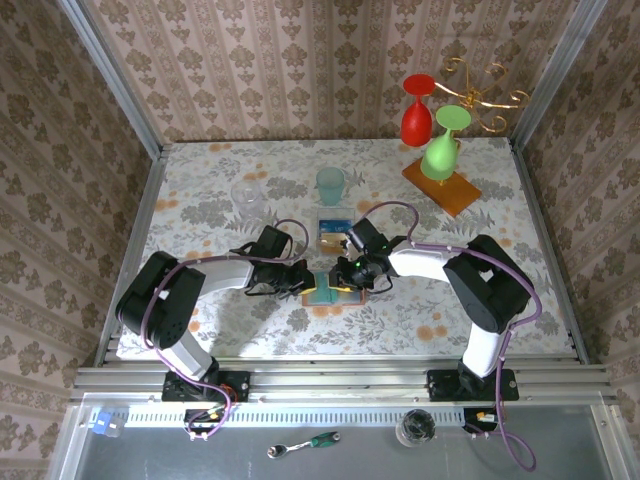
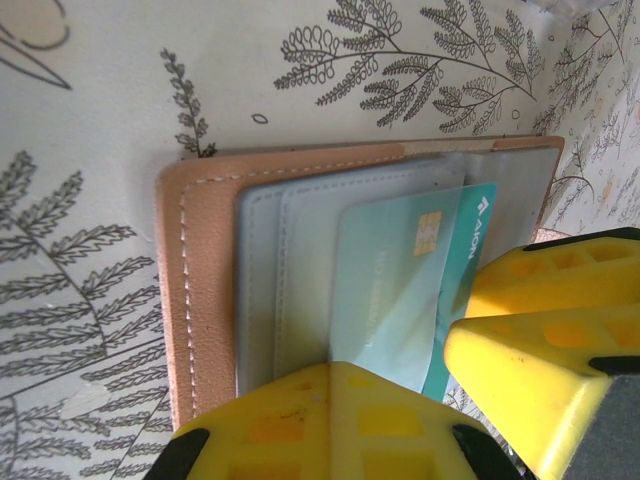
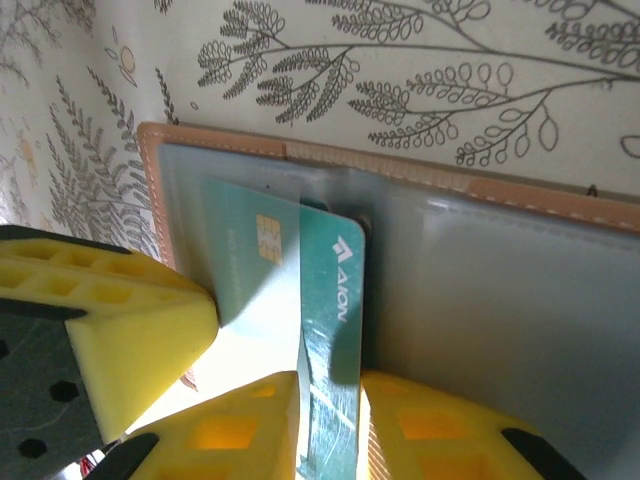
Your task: Take the credit cards out of the card holder
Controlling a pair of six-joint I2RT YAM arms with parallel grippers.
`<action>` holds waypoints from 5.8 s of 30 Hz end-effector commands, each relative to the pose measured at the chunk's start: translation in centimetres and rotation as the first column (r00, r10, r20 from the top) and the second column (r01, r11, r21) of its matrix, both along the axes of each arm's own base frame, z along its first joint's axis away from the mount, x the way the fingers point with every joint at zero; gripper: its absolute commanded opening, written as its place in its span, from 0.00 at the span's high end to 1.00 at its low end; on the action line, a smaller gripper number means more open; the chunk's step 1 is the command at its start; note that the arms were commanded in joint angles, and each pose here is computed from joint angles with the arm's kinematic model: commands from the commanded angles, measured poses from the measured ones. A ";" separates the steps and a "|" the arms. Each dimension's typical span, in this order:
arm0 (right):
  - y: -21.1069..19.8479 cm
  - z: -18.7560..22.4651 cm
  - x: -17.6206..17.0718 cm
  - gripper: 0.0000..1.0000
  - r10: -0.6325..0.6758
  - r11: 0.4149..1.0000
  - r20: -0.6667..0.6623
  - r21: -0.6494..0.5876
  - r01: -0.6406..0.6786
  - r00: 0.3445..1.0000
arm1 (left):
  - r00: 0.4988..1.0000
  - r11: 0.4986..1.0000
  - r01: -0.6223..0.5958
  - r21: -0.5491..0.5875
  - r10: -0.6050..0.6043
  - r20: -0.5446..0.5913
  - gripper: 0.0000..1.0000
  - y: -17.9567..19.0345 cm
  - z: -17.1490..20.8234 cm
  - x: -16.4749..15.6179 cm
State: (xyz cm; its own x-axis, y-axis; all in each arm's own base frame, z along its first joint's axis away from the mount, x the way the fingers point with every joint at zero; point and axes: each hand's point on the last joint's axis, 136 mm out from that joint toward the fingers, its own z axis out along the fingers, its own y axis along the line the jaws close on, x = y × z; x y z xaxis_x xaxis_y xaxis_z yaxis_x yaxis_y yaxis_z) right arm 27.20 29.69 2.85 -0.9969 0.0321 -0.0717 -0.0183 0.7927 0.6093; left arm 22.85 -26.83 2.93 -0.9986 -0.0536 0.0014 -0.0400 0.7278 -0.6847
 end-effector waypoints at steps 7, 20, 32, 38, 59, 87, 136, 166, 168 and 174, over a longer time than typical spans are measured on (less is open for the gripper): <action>0.2 0.4 -0.2 0.83 -0.005 0.999 -0.007 0.043 0.005 1.000 | 1.000 1.000 0.014 0.025 -0.013 -0.020 1.00 0.3 -1.0 -0.6; -1.9 0.2 -0.1 0.87 -0.037 0.999 0.000 0.011 0.037 0.999 | 1.000 1.000 0.012 0.028 -0.012 -0.019 1.00 0.3 -0.9 -0.6; -3.3 1.5 0.0 0.88 -0.045 0.999 0.025 -0.003 0.045 0.999 | 1.000 1.000 0.013 0.027 -0.013 -0.016 1.00 0.2 -0.6 -0.4; -3.6 2.5 0.0 0.89 -0.043 0.999 0.045 -0.004 0.043 0.998 | 1.000 1.000 0.015 0.025 -0.015 -0.008 1.00 0.1 -0.4 -0.1; -4.7 5.0 0.7 0.93 0.201 0.973 0.192 -0.148 -0.174 0.961 | 1.000 1.000 0.015 0.002 -0.015 0.022 1.00 -0.2 0.9 0.6; -7.3 9.1 4.8 1.00 0.875 0.458 0.213 -0.657 -0.599 0.436 | 1.000 0.997 0.023 0.075 -0.024 0.019 1.00 1.0 0.1 1.1; -3.7 9.7 18.0 0.94 0.935 0.354 0.252 -0.686 -0.635 0.249 | 0.998 0.995 -0.064 0.079 0.063 0.016 0.98 4.3 2.0 0.4; -3.3 8.7 21.7 0.97 0.887 0.456 0.330 -0.735 -0.503 0.322 | 0.998 0.995 -0.063 0.083 0.063 0.004 0.98 4.2 1.5 0.6; -3.3 8.1 21.5 0.97 0.888 0.454 0.324 -0.729 -0.513 0.326 | 0.998 0.995 -0.064 0.083 0.064 0.002 0.98 4.2 1.5 0.6; -3.3 7.2 20.8 0.97 0.890 0.451 0.315 -0.717 -0.532 0.330 | 0.998 0.995 -0.063 0.080 0.063 0.002 0.98 4.2 1.5 0.5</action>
